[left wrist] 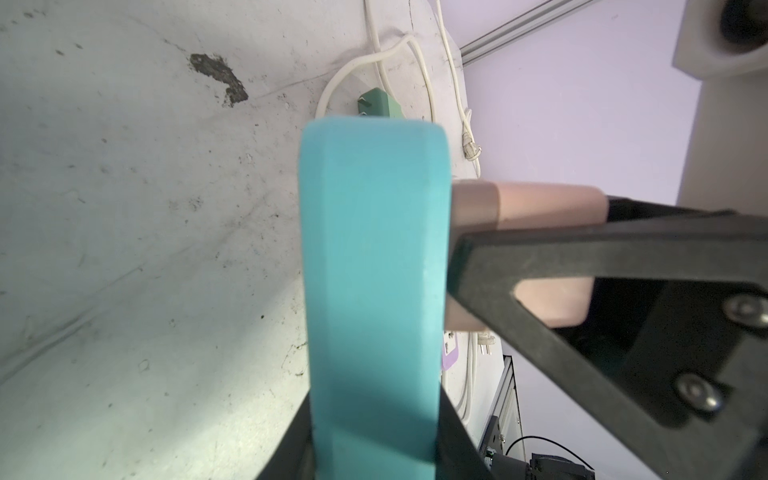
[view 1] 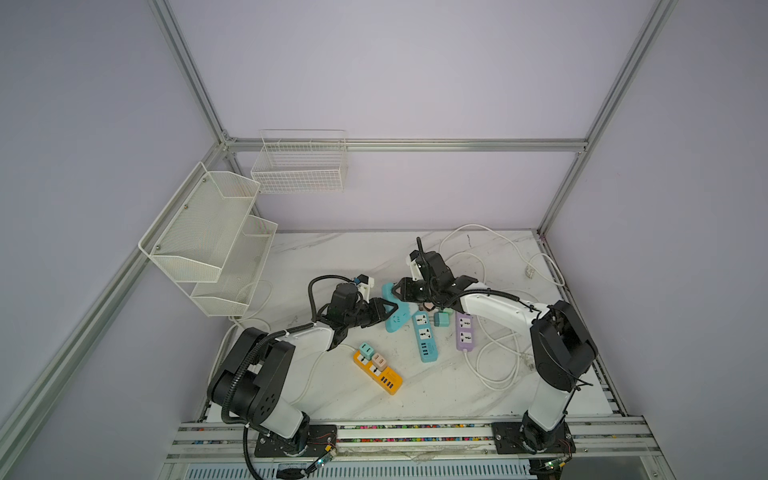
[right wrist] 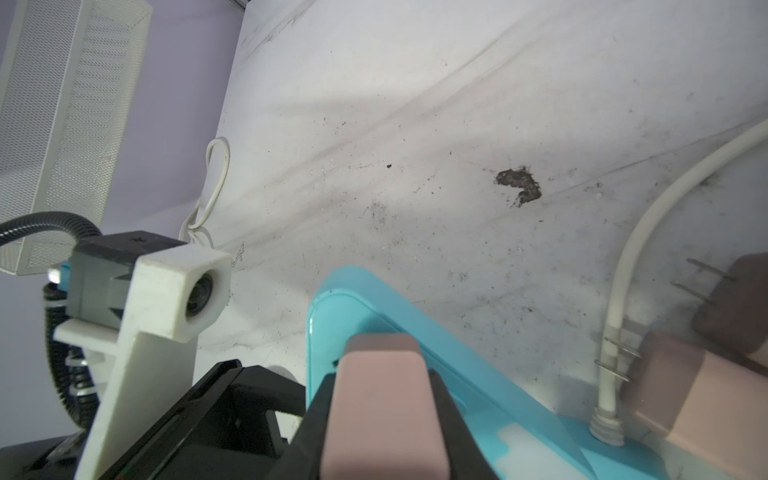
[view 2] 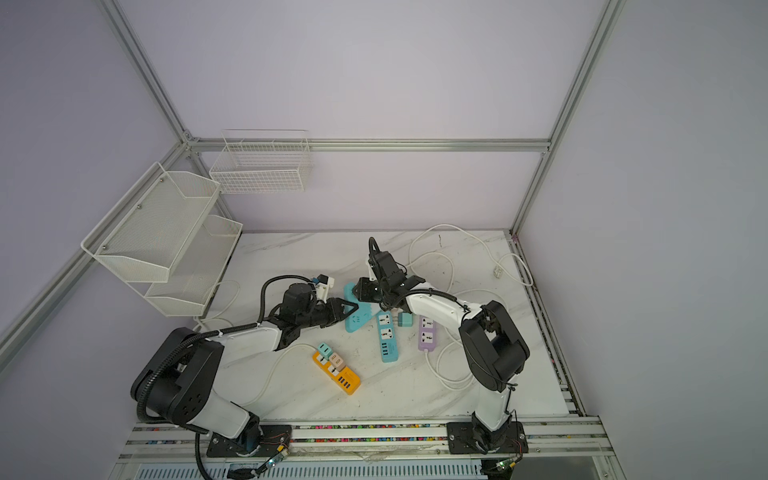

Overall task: Pull the plug off the socket
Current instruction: 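Hold the teal socket with the left gripper while the right grips the pink plug, then pull the pink plug out of the teal socket with the right gripper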

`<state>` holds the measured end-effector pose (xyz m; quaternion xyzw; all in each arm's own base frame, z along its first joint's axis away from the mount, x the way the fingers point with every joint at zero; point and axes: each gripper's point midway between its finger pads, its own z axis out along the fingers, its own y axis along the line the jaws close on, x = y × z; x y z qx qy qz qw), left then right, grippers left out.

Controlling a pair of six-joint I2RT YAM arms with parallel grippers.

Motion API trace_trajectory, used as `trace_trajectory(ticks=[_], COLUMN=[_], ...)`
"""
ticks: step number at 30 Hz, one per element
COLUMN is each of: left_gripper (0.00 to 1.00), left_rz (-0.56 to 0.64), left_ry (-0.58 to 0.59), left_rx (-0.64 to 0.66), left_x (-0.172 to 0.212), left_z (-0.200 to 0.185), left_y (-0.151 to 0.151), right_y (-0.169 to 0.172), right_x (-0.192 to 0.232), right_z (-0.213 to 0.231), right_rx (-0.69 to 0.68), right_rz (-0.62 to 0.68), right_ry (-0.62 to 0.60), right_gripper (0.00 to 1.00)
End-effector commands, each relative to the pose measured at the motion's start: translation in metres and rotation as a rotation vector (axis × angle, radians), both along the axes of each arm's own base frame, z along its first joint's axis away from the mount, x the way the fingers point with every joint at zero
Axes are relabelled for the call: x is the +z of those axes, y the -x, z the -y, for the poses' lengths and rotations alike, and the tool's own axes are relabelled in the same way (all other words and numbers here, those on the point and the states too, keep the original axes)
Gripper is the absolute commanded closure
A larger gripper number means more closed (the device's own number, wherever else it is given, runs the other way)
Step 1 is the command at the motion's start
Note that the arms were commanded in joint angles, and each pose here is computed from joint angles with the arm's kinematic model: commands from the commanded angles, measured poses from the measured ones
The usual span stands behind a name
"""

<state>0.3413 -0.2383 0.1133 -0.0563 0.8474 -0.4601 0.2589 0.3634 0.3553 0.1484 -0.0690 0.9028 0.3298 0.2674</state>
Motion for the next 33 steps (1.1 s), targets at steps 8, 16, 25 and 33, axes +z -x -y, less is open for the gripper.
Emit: trace_trajectory(ticks=[8, 16, 25, 33], left_gripper=[1.0, 1.0, 1.0, 1.0], left_rz=[0.02, 0.013, 0.004, 0.014], left_ry=[-0.034, -0.049, -0.045, -0.034], left_rx=[0.151, 0.162, 0.181, 0.18], left_x=[0.013, 0.009, 0.009, 0.012], left_z=[-0.022, -0.027, -0.035, -0.037], left_y=[-0.034, -0.033, -0.034, -0.036], right_y=[0.006, 0.008, 0.004, -0.001], right_x=[0.02, 0.039, 0.036, 0.053], right_z=[-0.01, -0.011, -0.008, 0.001], right_rx=[0.046, 0.009, 0.047, -0.019], right_rz=[0.065, 0.126, 0.067, 0.126], right_ry=[0.072, 0.073, -0.013, -0.008], right_gripper=[0.83, 0.82, 0.82, 0.82])
